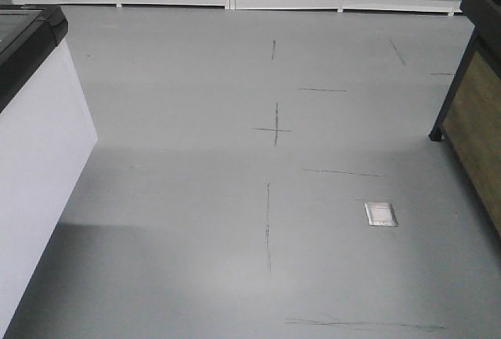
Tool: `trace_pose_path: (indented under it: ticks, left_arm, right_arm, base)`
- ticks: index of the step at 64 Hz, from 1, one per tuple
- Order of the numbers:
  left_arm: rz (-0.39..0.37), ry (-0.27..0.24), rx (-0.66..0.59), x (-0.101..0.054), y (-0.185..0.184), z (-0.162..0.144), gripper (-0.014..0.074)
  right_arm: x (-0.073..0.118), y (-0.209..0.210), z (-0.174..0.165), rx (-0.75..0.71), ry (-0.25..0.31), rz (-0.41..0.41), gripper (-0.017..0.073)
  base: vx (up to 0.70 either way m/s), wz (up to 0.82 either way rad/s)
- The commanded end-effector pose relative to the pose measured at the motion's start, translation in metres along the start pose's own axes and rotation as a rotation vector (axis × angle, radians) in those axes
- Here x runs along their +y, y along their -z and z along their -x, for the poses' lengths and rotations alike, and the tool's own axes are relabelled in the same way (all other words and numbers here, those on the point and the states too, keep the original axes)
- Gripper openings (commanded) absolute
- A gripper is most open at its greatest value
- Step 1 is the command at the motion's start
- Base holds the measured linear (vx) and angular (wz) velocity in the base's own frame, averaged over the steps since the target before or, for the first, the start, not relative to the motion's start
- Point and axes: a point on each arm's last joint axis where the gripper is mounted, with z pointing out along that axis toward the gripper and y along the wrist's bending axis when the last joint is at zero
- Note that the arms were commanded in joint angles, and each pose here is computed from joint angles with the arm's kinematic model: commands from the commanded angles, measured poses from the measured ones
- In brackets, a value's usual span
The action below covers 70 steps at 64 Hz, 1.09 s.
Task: Pick three apples into basket with both arms
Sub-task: 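Drive the base forward across the grey floor toward the fruit tables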
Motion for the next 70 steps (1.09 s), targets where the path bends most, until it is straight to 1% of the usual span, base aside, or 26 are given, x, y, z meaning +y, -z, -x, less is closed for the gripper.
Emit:
trace_pose_path:
  ticks: [1, 41, 70]
  left_arm:
    - [-0.009, 0.014, -0.085, -0.0006, 0.0013, 0.0068, -0.0007]
    - [-0.01, 0.014, -0.085, -0.0007, 0.0013, 0.0068, -0.0007]
    - [-0.01, 0.014, -0.085, -0.0007, 0.0013, 0.0068, -0.0007]
  right_arm:
    - [0.0003, 0.0009, 0.0025, -0.071, 0.008, 0.002, -0.0008]
    - [0.0003, 0.0009, 0.0025, -0.071, 0.008, 0.002, -0.0008]
    - [0.0003, 0.0009, 0.0025, -0.071, 0.008, 0.002, -0.0008]
  base:
    - [0.08, 0.1]
    - [0.05, 0.0]
    - [0.11, -0.06]
